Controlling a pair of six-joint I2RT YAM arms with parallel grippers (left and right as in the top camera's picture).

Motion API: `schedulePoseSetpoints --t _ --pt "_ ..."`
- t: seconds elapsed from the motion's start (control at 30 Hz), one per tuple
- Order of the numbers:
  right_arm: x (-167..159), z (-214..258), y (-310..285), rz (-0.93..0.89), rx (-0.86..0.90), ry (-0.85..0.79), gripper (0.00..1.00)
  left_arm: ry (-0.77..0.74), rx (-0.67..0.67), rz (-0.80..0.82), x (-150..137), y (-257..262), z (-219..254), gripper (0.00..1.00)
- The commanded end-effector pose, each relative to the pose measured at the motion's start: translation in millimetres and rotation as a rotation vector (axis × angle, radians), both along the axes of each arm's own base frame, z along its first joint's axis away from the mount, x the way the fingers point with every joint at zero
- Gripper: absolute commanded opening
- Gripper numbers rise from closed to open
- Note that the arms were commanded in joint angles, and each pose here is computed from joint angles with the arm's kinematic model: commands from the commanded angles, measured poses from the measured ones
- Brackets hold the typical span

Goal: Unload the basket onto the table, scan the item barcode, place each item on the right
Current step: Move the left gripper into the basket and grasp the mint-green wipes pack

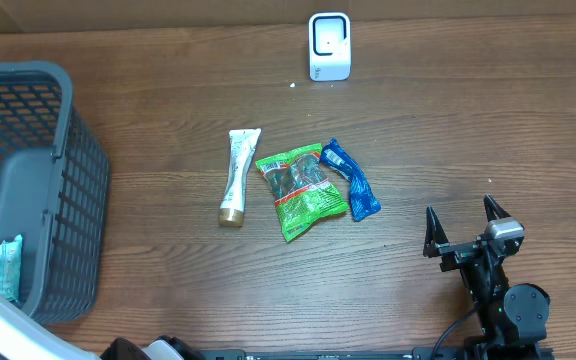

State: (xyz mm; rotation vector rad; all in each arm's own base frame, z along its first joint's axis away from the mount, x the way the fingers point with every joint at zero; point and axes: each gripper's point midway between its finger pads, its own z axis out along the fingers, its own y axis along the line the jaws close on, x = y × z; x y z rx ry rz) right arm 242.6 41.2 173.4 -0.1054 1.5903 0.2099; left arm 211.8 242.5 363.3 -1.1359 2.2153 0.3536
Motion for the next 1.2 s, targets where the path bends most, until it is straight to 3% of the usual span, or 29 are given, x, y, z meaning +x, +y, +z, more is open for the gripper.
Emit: schedulePoseSetpoints --t 0.0,0.1,0.17,0.27,0.47,0.67,0.87,1.17 --pt "0 -2 0 -0.005 0.000 -0.003 1.00 0.013 -0.014 -0.048 18 14 -18 0.88" --pt "0 -2 0 -0.005 0.000 -0.003 1.00 0.055 -0.048 -0.043 27 27 -41 0.87" --pt "0 -2 0 -0.005 0.000 -0.003 1.00 0.104 -0.083 -0.016 26 34 -60 0.79" --pt "0 -2 0 -0.005 0.000 -0.003 1.00 0.207 -0.121 0.061 17 46 -94 0.79" --pt "0 -2 0 -0.005 0.000 -0.003 1.00 0.373 -0.157 0.044 4 52 -157 0.79" --pt "0 -2 0 -0.005 0.000 -0.003 1.00 0.501 -0.094 0.117 -19 67 -198 0.93" --pt "0 -2 0 -0.005 0.000 -0.003 1.00 0.559 -0.044 -0.031 -15 71 -234 0.98" --pt "0 -2 0 -0.005 0.000 -0.003 1.00 0.630 0.012 -0.189 -14 73 -274 0.91"
